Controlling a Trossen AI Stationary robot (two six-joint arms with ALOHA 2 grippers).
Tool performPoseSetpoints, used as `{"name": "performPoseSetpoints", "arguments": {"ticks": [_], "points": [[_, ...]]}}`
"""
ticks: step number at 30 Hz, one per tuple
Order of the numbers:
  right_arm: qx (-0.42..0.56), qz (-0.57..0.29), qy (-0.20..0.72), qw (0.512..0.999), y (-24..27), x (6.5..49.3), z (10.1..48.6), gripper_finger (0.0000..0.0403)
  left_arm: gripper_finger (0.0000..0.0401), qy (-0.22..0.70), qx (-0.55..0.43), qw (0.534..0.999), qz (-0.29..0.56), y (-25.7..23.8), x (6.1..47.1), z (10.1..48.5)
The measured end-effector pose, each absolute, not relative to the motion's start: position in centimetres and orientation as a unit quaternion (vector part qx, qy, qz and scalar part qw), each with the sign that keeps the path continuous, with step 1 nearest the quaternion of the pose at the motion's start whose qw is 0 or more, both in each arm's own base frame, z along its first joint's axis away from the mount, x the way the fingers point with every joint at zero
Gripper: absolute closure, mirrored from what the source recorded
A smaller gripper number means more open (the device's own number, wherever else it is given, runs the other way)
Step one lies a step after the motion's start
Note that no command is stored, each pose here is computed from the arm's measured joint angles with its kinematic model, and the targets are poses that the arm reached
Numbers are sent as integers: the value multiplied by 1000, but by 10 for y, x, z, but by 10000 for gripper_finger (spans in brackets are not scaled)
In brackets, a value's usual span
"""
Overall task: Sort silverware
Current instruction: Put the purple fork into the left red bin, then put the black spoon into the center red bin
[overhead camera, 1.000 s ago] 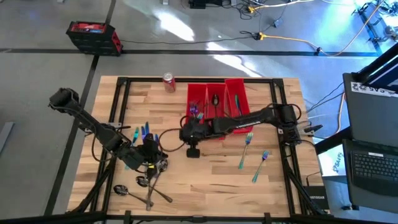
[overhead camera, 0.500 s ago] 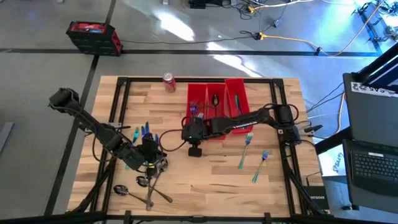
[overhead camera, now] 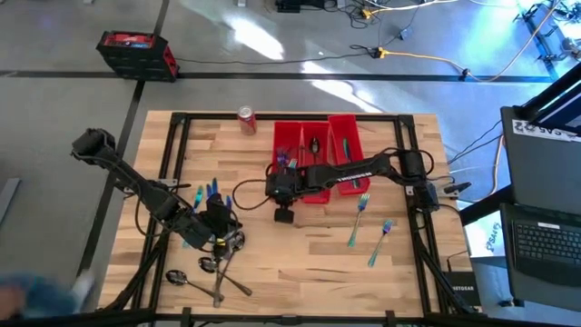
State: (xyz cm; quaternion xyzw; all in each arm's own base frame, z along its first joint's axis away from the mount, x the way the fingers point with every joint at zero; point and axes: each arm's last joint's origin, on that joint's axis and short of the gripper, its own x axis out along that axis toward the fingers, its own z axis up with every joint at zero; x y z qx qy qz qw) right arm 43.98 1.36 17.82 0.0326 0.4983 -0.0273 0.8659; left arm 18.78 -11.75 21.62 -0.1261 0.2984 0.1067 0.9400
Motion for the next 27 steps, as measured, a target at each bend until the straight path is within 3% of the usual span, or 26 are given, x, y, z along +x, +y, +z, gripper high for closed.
{"name": "performPoseSetpoints", "arguments": {"ticks": [14,23,27], "points": [[27,-34,500,865,15,439,178,403,401,296,-125,940,113,-117,188,216],[80,129,510,847,65,434,178,403,401,302,-129,936,129,-115,186,214],[70,154,505,846,87,432,179,403,401,358,-96,927,57,-118,183,211]]}}
